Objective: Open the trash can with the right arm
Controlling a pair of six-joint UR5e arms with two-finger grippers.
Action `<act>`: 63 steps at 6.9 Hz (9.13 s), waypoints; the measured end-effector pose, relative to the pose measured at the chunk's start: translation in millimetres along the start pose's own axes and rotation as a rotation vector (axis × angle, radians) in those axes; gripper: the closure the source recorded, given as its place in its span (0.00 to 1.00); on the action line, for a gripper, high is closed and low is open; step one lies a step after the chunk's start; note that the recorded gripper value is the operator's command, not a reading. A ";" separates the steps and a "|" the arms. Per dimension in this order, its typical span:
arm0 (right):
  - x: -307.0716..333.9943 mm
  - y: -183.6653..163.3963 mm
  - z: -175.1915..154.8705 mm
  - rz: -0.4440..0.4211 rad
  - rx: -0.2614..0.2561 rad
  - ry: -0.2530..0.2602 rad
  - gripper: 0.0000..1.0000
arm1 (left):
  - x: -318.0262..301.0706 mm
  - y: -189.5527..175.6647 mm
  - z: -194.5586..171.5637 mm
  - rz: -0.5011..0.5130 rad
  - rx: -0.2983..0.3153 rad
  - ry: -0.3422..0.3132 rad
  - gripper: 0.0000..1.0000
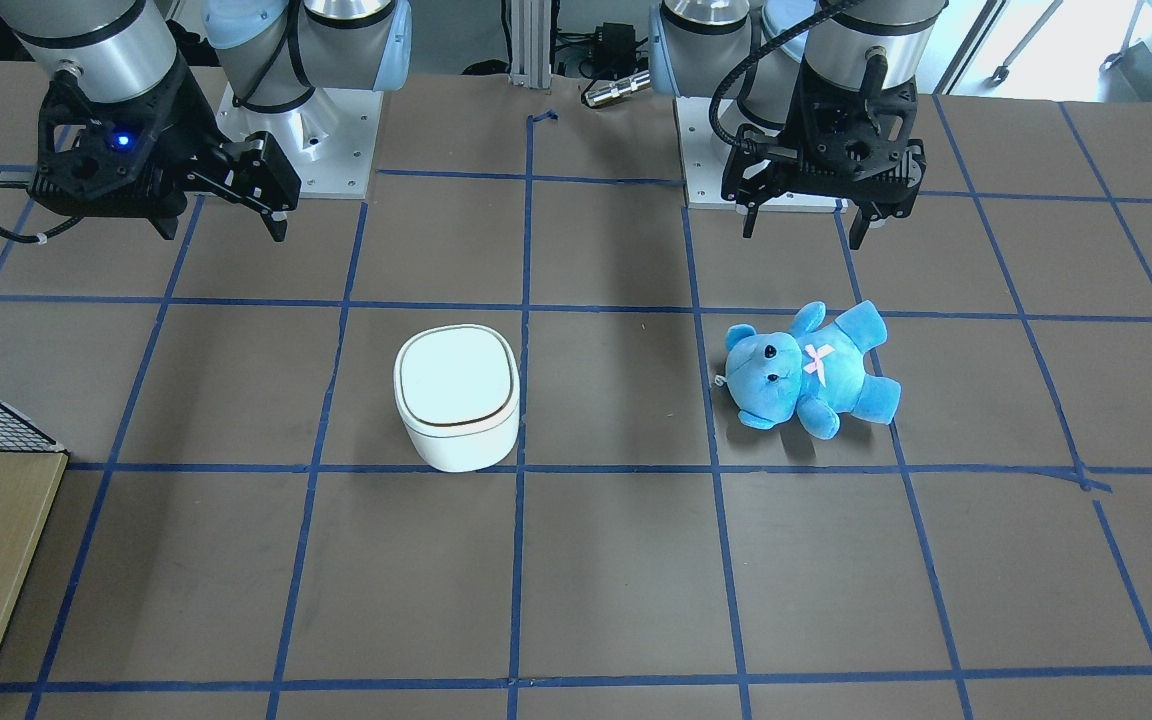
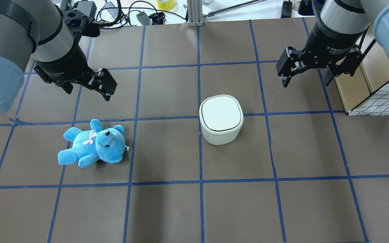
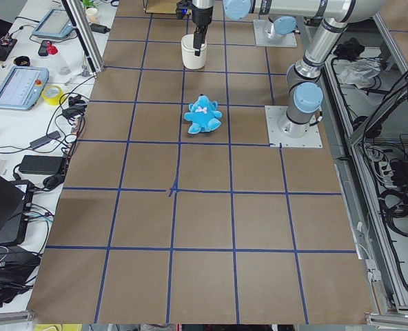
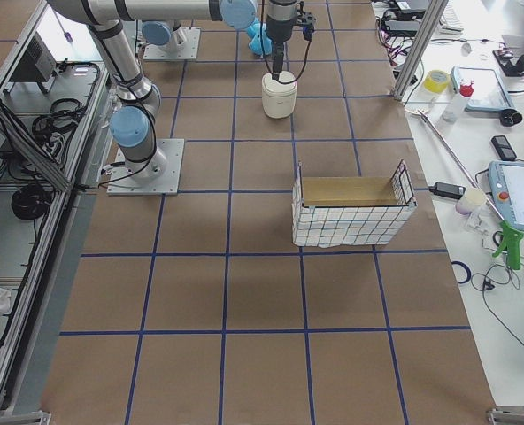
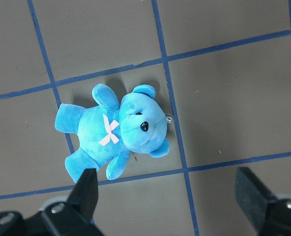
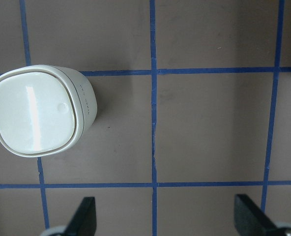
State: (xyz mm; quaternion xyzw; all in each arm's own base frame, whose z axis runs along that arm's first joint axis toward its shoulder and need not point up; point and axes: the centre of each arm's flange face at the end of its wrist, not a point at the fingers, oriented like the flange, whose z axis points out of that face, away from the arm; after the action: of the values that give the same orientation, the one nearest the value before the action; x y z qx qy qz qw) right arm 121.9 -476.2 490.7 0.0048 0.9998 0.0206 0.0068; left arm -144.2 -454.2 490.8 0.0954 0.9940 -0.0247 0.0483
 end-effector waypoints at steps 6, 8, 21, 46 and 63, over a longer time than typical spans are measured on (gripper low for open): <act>-0.9 -0.5 0.6 -0.001 0.000 0.000 0.00 | 0.0 0.0 0.0 0.000 0.000 0.000 0.00; -1.9 -0.3 1.0 -0.001 0.001 -0.001 0.20 | 0.0 0.0 0.0 0.000 0.000 0.000 0.00; -62.8 -33.2 92.6 -0.005 -0.011 -0.016 1.00 | 0.0 0.0 0.0 0.000 0.000 0.000 0.00; -111.5 -39.2 112.2 0.015 0.071 -0.074 0.68 | 0.0 0.0 0.0 0.000 0.000 0.000 0.00; -11.1 -21.1 11.0 0.076 0.080 -0.010 0.00 | 0.0 0.0 0.0 0.000 0.000 0.000 0.00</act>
State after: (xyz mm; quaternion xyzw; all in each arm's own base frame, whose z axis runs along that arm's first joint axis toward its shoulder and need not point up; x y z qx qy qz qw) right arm 133.0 -497.0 479.1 0.0429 0.9988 -0.0190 0.0106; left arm -144.2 -454.2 490.8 0.0954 0.9940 -0.0246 0.0483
